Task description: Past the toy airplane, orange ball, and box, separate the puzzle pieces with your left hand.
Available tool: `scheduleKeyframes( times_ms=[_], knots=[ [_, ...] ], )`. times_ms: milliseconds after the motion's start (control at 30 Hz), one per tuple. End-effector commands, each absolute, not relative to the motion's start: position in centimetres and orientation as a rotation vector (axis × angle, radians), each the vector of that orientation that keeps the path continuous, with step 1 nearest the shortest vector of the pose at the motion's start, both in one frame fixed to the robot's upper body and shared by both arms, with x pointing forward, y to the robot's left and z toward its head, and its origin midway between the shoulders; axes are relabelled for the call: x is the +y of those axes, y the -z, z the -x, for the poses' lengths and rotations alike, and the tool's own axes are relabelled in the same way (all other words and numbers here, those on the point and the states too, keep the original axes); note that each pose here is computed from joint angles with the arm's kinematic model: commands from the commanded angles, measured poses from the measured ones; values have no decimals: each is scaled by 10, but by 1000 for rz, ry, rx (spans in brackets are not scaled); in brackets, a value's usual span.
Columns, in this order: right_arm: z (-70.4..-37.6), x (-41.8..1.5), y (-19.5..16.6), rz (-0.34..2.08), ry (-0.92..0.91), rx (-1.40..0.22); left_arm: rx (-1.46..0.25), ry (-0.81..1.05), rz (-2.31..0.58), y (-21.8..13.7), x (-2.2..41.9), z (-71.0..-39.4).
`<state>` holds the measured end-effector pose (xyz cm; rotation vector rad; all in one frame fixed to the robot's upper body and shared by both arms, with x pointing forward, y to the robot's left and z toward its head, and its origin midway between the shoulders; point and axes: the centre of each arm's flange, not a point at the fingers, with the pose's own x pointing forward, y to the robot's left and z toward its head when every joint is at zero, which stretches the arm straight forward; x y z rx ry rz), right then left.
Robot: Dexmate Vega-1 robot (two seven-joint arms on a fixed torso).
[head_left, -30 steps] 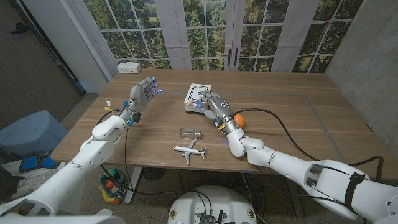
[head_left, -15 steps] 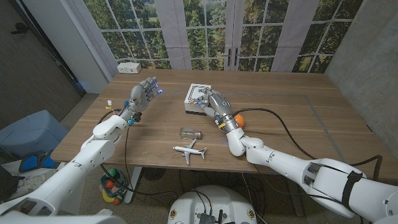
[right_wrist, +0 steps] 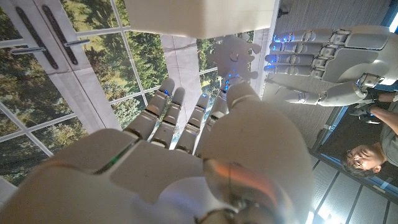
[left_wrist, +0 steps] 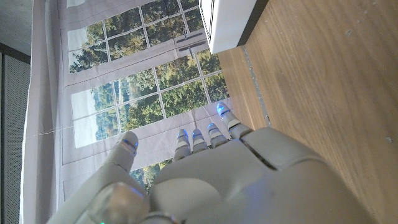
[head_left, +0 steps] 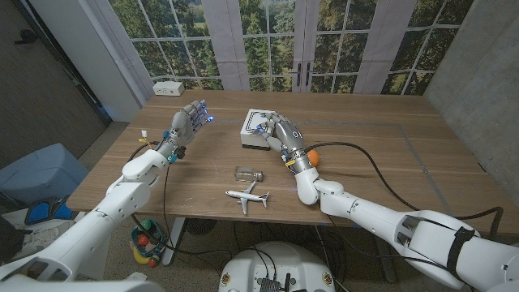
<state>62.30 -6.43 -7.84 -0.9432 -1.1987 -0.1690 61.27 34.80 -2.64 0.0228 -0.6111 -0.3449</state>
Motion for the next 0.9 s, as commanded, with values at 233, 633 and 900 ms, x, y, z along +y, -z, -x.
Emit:
scheduleKeyframes(
  times_ms=[233,633,900],
  knots=[
    [-613,-75,71,832,238,-1208,-636,368,-60,19,338,-608],
    [-606,-77,70,776,254,-1222,-639,375,-126,15,334,-600],
    [-599,-81,65,734,276,-1237,-644,386,-228,6,329,-595]
  ],
)
